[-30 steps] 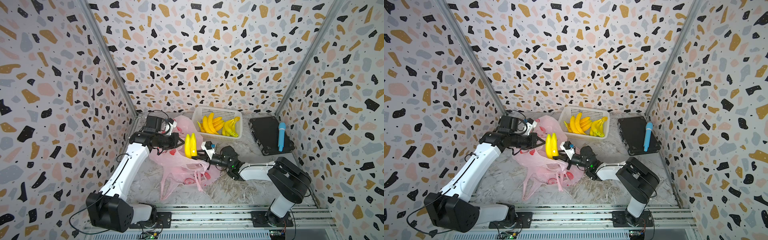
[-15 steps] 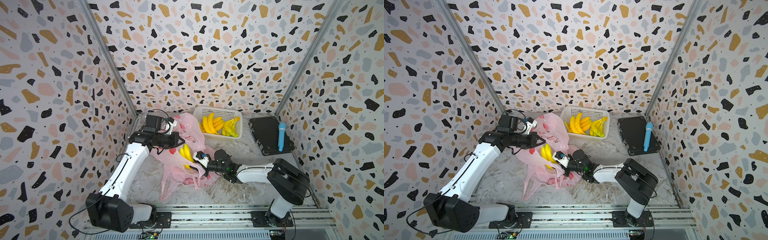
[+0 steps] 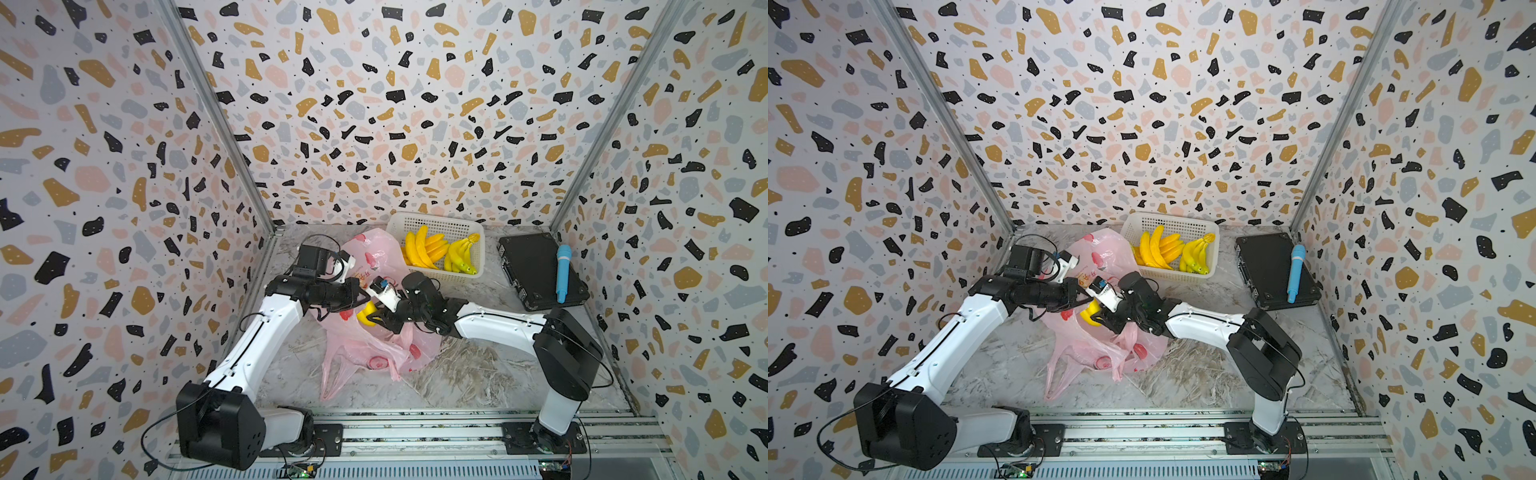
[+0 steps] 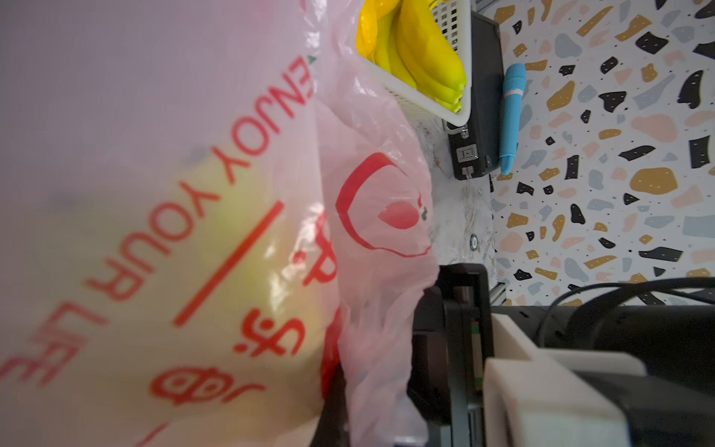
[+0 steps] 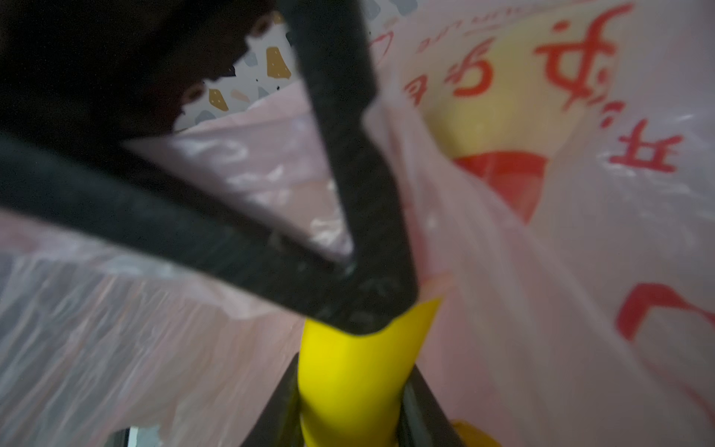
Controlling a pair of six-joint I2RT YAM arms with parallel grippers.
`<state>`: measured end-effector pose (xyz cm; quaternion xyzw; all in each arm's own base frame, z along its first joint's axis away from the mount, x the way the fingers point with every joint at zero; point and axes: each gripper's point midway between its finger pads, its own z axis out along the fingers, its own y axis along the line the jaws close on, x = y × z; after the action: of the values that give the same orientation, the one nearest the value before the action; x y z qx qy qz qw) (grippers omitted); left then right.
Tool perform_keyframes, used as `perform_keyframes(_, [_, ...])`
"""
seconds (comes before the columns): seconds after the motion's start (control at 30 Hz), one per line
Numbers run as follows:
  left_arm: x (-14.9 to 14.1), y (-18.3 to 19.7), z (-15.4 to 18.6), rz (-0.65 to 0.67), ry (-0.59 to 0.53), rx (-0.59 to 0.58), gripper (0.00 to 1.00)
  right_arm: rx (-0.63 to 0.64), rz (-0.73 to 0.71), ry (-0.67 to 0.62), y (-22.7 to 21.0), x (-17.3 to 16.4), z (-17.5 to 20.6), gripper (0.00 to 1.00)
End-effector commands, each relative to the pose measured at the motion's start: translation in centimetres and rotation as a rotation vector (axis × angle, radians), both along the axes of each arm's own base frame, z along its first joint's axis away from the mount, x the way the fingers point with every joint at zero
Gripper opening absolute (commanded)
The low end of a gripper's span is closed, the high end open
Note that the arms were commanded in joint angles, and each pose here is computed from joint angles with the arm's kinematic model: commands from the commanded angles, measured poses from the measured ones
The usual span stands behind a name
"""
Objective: Place the banana into a plastic bag & tie a knot
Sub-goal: Place the banana into the plastic bag.
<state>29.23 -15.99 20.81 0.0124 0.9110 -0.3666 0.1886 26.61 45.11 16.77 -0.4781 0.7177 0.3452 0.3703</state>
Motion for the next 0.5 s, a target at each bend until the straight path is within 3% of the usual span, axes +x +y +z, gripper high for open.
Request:
perform_keyframes(0.0, [0.6, 1.5, -0.4, 0.087, -0.034, 0.062, 0.0, -0.12, -0.084, 0.117, -1.5, 0.4, 0.0, 0.48])
perform_keyframes(0.27, [1.5, 2.4, -1.1, 0.16, -0.033, 0.098, 0.0, -0.111, -0.101, 0.164, -3.4, -0.1, 5.1, 0.81])
perform_keyframes(0.47, [1.8, 2.9, -0.4, 0.179, -0.056, 0.119, 0.0, 0.028, -0.182, 0.231, -6.4, 1.8, 10.3, 0.87])
